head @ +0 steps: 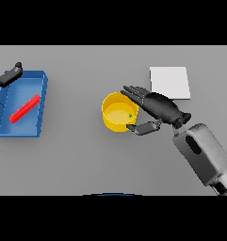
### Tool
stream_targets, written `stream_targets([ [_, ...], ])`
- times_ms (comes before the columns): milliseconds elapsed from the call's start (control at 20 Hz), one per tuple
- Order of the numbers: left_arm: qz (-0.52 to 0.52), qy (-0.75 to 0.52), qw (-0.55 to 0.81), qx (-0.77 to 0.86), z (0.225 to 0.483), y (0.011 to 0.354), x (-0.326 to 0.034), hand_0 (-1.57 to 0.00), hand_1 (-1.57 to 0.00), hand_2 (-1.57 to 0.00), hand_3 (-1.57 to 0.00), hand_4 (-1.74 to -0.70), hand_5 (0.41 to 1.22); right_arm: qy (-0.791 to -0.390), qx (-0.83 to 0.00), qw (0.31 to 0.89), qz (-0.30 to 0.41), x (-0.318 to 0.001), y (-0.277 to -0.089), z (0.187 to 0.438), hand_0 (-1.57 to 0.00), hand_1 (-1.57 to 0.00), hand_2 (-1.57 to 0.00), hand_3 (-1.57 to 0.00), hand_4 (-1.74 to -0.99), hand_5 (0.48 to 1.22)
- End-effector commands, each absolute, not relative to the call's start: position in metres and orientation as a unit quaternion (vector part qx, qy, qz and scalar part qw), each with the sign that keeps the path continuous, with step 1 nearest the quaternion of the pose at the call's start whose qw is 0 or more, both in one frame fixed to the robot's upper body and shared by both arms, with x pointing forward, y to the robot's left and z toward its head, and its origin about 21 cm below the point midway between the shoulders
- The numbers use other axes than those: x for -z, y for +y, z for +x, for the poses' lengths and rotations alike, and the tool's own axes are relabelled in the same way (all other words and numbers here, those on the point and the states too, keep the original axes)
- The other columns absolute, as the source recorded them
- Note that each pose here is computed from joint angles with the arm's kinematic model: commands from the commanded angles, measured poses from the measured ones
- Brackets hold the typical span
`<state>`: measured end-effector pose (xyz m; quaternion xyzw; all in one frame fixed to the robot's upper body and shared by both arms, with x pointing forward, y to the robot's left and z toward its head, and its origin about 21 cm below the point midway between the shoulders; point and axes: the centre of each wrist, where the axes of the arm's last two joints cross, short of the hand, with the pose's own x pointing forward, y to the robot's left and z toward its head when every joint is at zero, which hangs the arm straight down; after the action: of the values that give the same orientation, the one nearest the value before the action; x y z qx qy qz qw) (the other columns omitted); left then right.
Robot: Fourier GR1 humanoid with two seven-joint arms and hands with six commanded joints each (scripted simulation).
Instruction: Pick up the red beaker and tilt it to pour out 1 green nut into yellow bowl. Pick up the yellow bowl and place it on the metallic measuring scale.
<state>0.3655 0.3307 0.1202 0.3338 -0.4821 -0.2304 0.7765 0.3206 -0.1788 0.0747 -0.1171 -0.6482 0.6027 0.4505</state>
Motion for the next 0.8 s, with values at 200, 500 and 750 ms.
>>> stream_targets([
  [200, 0.330, -0.489, 0.777, 0.221, 0.369, 0.335, -0.123, 0.00, 0.00, 0.00, 0.00, -0.76, 0.720, -0.606, -0.680, 0.399, -0.102, -0.081, -0.156, 0.330, 0.00, 0.00, 0.00, 0.00, -1.212, 0.638],
  [500, 0.318, -0.497, 0.777, 0.219, 0.366, 0.337, -0.118, 0.00, 0.00, 0.00, 0.00, -0.79, 0.728, -0.570, -0.726, 0.373, -0.095, -0.072, -0.147, 0.338, 0.00, 0.00, 0.00, 0.00, -1.224, 0.653],
  [750, 0.315, -0.501, 0.776, 0.216, 0.369, 0.337, -0.118, 0.00, 0.00, 0.00, 0.00, -0.80, 0.725, -0.540, -0.752, 0.367, -0.095, -0.061, -0.144, 0.345, 0.00, 0.00, 0.00, 0.00, -1.256, 0.673],
])
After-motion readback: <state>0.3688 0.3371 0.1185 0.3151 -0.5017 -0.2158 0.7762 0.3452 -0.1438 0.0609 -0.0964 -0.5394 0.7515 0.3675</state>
